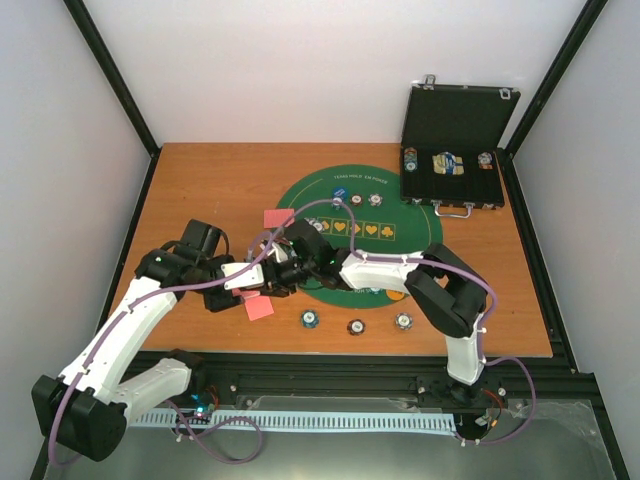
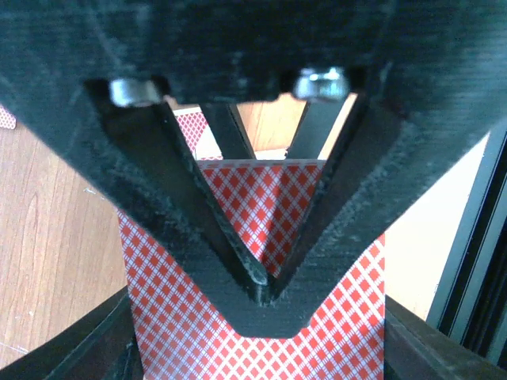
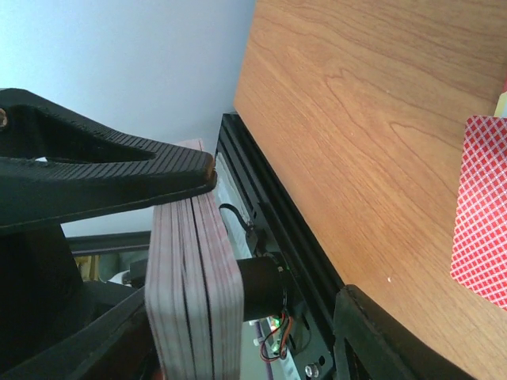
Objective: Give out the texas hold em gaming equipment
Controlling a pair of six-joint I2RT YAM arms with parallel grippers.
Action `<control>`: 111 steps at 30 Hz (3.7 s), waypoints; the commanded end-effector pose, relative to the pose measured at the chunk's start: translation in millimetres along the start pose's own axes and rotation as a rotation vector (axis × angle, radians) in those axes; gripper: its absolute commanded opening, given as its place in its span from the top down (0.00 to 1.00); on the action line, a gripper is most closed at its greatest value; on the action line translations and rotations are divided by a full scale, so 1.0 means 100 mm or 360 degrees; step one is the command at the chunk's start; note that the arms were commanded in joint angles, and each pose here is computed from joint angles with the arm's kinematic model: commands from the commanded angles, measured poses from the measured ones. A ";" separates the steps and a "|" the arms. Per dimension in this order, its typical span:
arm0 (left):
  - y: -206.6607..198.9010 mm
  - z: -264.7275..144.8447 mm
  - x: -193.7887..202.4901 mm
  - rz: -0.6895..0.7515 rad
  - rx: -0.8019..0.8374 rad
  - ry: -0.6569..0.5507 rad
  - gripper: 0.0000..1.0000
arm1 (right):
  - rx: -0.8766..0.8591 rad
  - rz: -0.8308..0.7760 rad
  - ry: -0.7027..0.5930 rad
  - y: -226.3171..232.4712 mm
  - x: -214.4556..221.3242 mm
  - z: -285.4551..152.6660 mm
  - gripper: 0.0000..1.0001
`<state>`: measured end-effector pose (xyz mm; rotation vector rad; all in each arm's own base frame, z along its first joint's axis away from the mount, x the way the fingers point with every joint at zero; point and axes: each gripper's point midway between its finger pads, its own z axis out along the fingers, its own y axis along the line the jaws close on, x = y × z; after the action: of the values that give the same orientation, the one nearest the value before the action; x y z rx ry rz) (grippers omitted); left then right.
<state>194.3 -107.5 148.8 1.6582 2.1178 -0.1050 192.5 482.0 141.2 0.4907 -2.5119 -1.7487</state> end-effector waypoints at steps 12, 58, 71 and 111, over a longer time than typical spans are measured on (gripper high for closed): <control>0.07 -0.19 -0.14 0.0070 -0.0066 -0.0083 0.69 | 0.0154 0.0034 -0.0025 -0.33 0.05 -0.21 0.50; 0.04 -0.17 -0.12 0.0081 -0.0061 -0.0079 0.68 | 0.0237 0.0038 0.0001 -0.42 0.07 -0.27 0.49; 0.05 -0.12 -0.09 0.0083 -0.0059 -0.0054 0.68 | 0.0250 -0.0001 -0.0017 -0.30 0.06 -0.39 0.63; 0.07 -0.07 -0.04 0.0070 -0.0053 -0.0014 0.68 | 0.0358 0.0005 -0.0430 -0.62 -1.02 -2.09 0.97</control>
<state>194.4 -103.5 146.6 1.6917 2.1019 -0.0672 310.9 320.6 168.0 0.2570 -2.8687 -1.6232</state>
